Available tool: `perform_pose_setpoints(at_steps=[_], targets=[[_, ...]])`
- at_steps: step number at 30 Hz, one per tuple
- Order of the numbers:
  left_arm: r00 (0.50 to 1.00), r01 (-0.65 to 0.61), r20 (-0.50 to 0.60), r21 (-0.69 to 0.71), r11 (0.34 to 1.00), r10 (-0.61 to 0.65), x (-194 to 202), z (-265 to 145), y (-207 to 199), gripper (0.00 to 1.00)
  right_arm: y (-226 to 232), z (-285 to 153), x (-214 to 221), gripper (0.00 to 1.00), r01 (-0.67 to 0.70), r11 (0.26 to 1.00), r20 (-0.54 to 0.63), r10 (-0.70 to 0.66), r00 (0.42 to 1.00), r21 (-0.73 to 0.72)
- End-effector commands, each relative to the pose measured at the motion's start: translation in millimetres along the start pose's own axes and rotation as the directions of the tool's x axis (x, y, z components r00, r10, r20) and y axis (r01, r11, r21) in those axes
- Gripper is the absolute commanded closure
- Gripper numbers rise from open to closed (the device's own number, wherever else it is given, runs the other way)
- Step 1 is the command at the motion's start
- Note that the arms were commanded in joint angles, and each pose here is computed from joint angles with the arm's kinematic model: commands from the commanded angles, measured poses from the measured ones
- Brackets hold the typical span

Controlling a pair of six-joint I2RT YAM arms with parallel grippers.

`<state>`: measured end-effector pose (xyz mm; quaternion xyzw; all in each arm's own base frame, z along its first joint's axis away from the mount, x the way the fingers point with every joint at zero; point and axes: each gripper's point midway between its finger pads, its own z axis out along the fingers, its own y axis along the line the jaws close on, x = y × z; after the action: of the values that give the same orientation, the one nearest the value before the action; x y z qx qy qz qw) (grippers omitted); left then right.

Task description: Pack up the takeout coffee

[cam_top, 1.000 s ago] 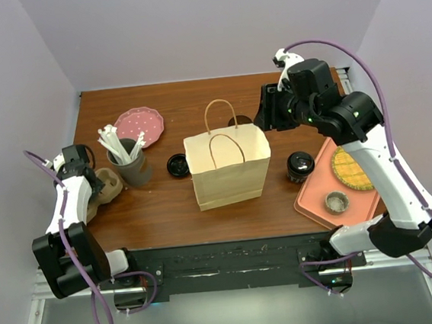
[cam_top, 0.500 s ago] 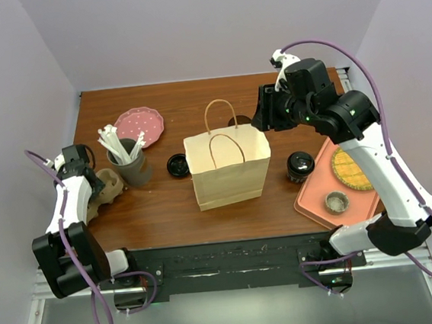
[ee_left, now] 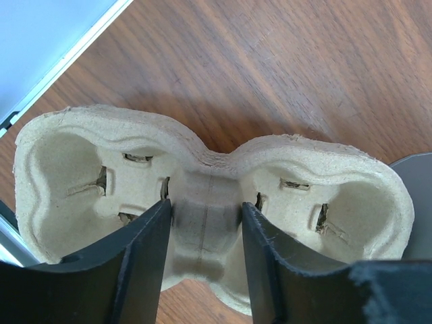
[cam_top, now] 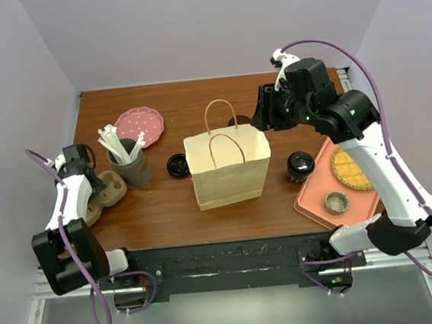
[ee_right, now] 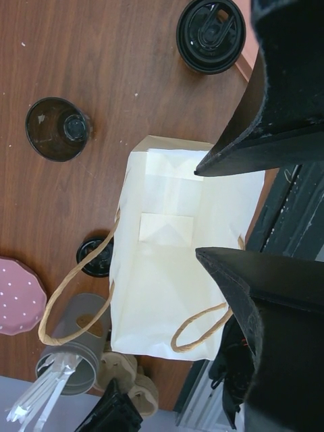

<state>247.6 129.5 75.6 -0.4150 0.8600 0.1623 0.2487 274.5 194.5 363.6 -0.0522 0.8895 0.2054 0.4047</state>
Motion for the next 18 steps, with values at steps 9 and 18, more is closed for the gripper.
perform_pose_setpoints(at_steps=[9, 18], targets=[[0.994, 0.041, 0.099, 0.032, 0.999, -0.044, -40.4, -23.4, -4.9, 0.62, 11.4, -1.2, -7.1, 0.50, -0.009, 0.999, 0.015, 0.010, 1.000, -0.046], [0.992, 0.035, 0.119, 0.033, 0.999, -0.039, -49.0, -30.8, -4.0, 0.55, 12.8, 2.4, -6.2, 0.50, -0.011, 0.999, 0.007, 0.012, 1.000, -0.049]])
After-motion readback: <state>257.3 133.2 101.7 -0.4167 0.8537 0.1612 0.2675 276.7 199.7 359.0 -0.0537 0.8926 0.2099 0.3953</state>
